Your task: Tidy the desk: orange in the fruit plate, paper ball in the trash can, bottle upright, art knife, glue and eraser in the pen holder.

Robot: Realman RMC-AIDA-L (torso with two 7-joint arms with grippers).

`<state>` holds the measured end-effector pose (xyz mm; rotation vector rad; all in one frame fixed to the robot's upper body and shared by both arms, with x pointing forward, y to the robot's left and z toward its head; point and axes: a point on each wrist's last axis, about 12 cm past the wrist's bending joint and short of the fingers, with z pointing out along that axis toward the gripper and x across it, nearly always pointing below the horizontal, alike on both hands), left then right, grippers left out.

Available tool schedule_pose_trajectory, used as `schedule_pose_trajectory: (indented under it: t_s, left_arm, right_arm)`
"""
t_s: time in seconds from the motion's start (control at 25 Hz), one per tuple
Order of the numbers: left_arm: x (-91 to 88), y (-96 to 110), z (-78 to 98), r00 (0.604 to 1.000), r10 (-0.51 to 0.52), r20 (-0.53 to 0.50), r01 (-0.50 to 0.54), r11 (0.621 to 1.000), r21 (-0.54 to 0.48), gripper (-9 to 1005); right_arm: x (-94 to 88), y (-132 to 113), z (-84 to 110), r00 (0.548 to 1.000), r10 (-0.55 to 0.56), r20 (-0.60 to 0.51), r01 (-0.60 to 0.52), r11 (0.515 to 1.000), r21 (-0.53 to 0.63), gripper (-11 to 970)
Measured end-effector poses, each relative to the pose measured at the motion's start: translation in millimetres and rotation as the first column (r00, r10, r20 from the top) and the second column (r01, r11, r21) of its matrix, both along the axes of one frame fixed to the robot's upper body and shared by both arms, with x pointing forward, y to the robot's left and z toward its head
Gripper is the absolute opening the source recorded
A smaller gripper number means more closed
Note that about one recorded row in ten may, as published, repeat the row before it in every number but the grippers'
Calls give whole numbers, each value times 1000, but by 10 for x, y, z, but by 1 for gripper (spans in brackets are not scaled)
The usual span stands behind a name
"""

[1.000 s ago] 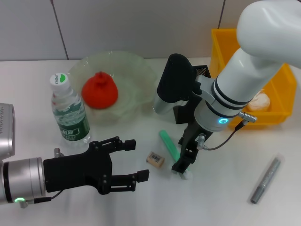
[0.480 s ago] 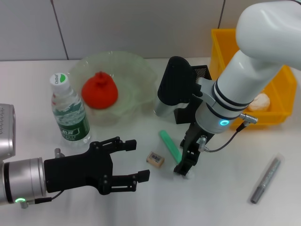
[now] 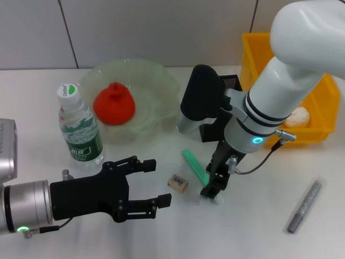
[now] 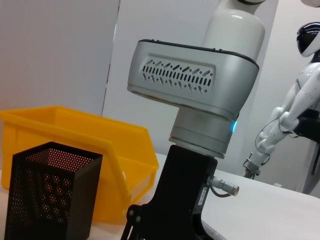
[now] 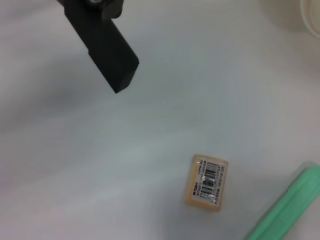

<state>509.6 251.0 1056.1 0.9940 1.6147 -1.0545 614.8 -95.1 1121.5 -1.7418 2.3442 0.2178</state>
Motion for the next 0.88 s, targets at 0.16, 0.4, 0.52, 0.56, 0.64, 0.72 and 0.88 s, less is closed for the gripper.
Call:
schedule_pose_trajectory:
  t_s: [0.16, 0.4, 0.52, 0.56, 0.64, 0.72, 0.88]
  left_arm:
    - [2, 1, 1, 1000, 1, 0, -1, 1000, 0, 875]
    - [5, 2, 4, 1000, 3, 1, -3, 1000, -1, 875]
    - [6, 2, 4, 1000, 3, 1, -3, 1000, -1, 875]
    - [6, 2, 5, 1000, 3, 2, -3, 1000, -2, 875]
    - [7, 2, 5, 1000, 3, 2, -3, 1000, -1, 875]
    - [7, 2, 5, 1000, 3, 2, -3, 1000, -1, 875]
    - [8, 2, 6, 1000, 3, 3, -3, 1000, -1, 876]
  right_arm:
    - [-3, 0, 4, 1000, 2, -5, -2, 1000, -4, 668]
    - [-3, -5, 5, 1000, 1, -7, -1, 1000, -6, 411]
    - [3, -7, 12, 1000, -4, -6, 4, 1000, -5, 412]
    - [4, -6, 14, 1000, -4, -6, 4, 1000, -5, 412]
    - [4, -4, 15, 1000, -4, -6, 4, 1000, -6, 412]
    - [3, -6, 14, 1000, -5, -8, 5, 1000, -7, 412]
    - [-8, -6, 8, 1000, -3, -15, 3, 1000, -10, 413]
